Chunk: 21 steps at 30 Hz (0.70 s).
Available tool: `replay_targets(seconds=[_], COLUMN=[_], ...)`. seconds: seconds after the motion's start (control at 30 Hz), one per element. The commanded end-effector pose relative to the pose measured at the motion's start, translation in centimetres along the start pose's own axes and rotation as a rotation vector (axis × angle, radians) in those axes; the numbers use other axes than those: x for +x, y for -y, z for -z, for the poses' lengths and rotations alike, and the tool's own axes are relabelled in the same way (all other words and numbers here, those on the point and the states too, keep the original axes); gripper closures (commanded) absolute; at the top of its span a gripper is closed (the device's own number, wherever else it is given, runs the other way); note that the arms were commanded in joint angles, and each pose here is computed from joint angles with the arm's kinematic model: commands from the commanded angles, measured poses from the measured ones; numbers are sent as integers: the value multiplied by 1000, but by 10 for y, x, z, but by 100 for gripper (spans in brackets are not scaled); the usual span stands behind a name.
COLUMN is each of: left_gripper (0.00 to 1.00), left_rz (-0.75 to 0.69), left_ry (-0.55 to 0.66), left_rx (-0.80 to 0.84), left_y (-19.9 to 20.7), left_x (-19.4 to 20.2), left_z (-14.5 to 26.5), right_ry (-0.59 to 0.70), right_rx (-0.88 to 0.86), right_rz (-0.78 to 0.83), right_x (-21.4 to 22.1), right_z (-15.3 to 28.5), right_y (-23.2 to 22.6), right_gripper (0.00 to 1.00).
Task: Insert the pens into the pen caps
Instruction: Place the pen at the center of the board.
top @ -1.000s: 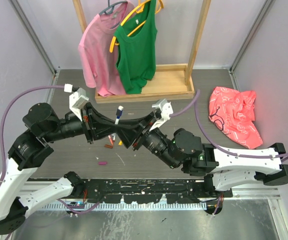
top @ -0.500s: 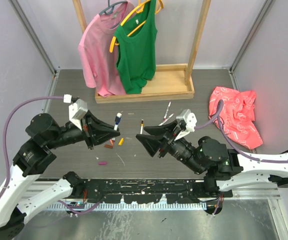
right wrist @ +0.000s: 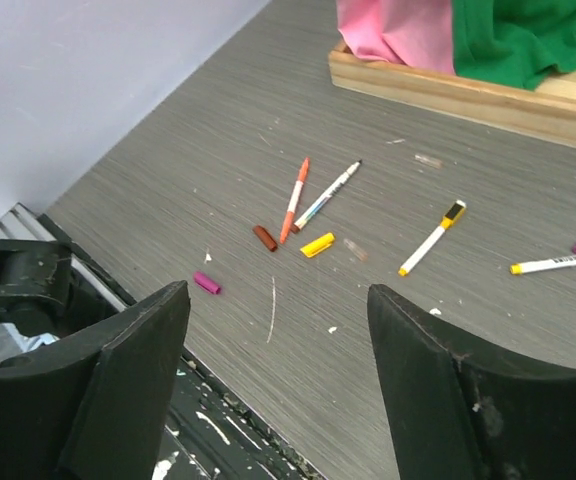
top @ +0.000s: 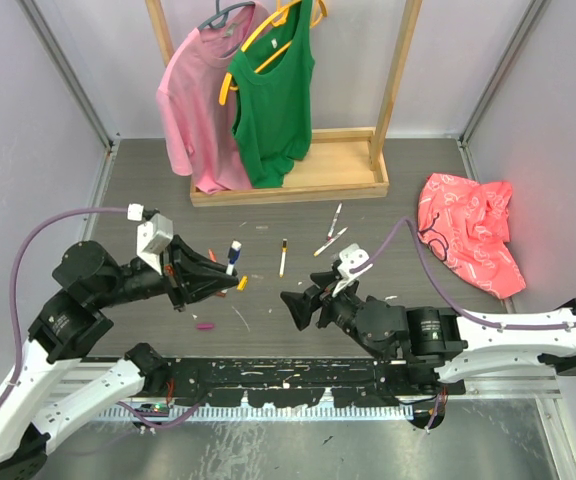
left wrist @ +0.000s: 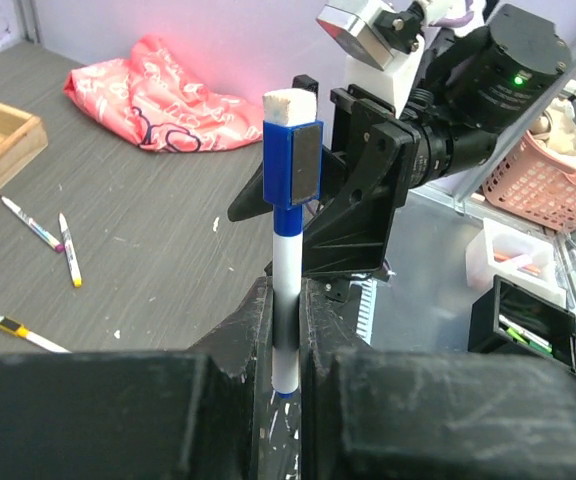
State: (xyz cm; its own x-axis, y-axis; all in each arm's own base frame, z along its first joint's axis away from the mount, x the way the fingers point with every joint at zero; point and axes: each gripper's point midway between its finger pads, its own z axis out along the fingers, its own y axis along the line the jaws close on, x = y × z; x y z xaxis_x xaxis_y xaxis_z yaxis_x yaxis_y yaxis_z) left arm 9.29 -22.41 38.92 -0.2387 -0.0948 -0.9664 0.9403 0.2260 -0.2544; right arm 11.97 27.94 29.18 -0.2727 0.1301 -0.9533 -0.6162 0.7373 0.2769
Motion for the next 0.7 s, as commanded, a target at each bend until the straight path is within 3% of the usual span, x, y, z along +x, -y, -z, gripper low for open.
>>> replay_targets(seconds=[0.0,0.37,0.67], left_gripper=[100,100,100], left_rz=[21,244,338], left_ry=[43,24,-100], left_rx=[-61,-417,-628], left_y=[-9,-78,-134], left_x=[-3,22,62], left_z=[2,-3,-20], right_ry=[-35,-316,-525], right_rx=[109,250,290], right_rz=[-42,-207,-350], right_x=[14,77,141], right_z=[-4,-36,-32], right_y=[20,88,120], right_gripper=[22,19,12])
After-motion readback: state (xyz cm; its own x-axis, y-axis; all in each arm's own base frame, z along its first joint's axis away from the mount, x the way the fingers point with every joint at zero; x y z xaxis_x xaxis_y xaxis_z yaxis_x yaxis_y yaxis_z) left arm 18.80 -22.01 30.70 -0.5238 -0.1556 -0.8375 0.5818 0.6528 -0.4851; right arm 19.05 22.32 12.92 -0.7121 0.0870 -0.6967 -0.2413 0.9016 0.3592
